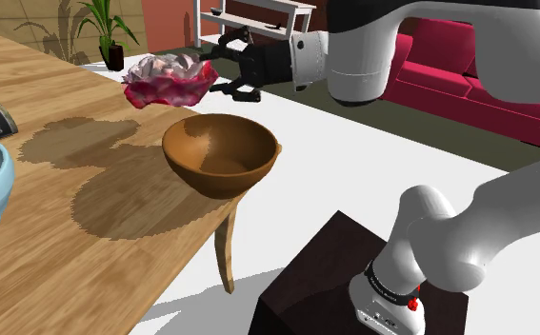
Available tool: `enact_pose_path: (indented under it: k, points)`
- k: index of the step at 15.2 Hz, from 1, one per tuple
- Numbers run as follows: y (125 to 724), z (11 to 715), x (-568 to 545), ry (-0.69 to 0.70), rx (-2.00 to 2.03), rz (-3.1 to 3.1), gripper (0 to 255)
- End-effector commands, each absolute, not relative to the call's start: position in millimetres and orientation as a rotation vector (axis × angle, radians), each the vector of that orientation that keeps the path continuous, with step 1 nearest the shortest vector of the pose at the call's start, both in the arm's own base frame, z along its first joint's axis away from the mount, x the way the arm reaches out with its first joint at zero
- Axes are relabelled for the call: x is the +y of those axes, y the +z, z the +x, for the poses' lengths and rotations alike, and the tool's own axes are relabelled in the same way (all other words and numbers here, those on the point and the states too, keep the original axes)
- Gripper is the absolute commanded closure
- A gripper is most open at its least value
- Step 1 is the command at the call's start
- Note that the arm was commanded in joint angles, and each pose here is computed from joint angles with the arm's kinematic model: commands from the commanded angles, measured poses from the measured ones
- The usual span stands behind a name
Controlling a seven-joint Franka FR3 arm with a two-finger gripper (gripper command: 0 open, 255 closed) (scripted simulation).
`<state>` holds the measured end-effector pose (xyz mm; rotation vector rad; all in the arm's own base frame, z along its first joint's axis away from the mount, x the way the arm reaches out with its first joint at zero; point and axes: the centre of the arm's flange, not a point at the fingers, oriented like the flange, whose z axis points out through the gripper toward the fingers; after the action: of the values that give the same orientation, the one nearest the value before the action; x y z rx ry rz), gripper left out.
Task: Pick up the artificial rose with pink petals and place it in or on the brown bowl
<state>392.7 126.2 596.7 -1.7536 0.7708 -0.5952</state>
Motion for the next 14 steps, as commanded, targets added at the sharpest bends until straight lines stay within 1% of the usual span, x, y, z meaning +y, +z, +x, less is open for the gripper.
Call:
enact_pose_path:
  k: [1,10,14]
  points:
    - [610,393,126,-0.596,0.771,-1.752,255]
    - [653,393,126,-0.596,0.771,-1.752,255]
    - [656,341,135,-0.596,0.771,-1.752,255]
